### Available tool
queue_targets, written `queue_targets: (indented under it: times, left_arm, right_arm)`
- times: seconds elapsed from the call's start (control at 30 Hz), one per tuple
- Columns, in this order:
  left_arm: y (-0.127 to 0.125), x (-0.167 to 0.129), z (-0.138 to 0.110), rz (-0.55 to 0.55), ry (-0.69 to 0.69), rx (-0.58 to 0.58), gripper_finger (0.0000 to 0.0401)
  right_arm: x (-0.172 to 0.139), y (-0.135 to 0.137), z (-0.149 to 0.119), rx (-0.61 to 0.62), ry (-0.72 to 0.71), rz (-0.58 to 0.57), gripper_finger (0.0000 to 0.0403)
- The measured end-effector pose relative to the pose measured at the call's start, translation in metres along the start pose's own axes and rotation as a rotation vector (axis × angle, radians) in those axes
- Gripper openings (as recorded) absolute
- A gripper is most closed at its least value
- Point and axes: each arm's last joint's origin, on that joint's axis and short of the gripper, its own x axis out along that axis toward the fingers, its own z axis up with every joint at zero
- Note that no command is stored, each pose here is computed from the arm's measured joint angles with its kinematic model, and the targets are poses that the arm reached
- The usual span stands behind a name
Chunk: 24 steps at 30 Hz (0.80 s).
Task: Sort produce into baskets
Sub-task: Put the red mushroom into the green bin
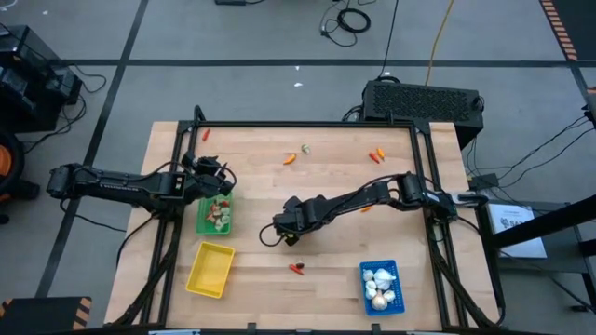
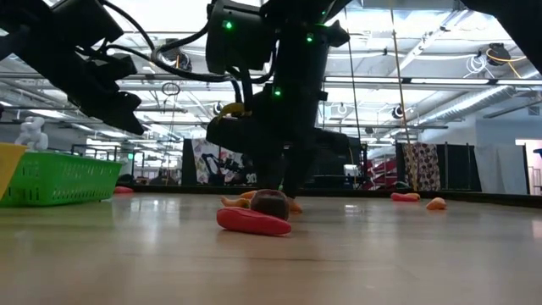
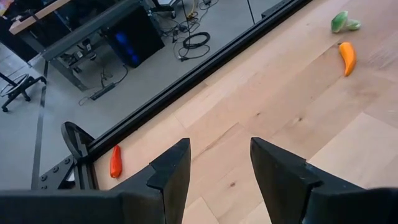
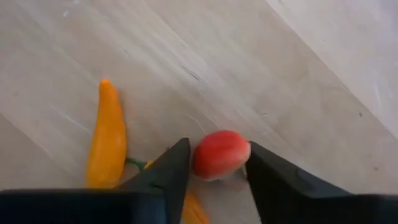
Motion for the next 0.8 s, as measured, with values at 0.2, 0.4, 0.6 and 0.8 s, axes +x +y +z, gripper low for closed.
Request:
queue_targets:
  times: [0.2, 0.4, 0.6, 0.8]
  left_arm:
    - [0.000, 0.000, 0.000, 0.000, 0.000, 0.000, 0.0176]
    - [0.000, 0.000, 0.000, 0.001, 0.000, 0.000, 0.0176]
    - [0.000, 0.000, 0.000, 0.002, 0.000, 0.000, 0.0176]
    - [0.000, 0.000, 0.000, 0.010, 0.000, 0.008, 0.0176]
  right_arm:
    - [-0.003, 0.009, 0.010, -0.059, -0.136, 0.042, 0.0069]
    - [-0.017, 0.036, 0.037, -0.160, -0.446, 0.282, 0.0067]
    - [-0.038, 0.061, 0.062, -0.242, -0.843, 0.499, 0.0080]
    - [-0.032, 0.068, 0.072, -0.277, -1.010, 0.606, 0.0081]
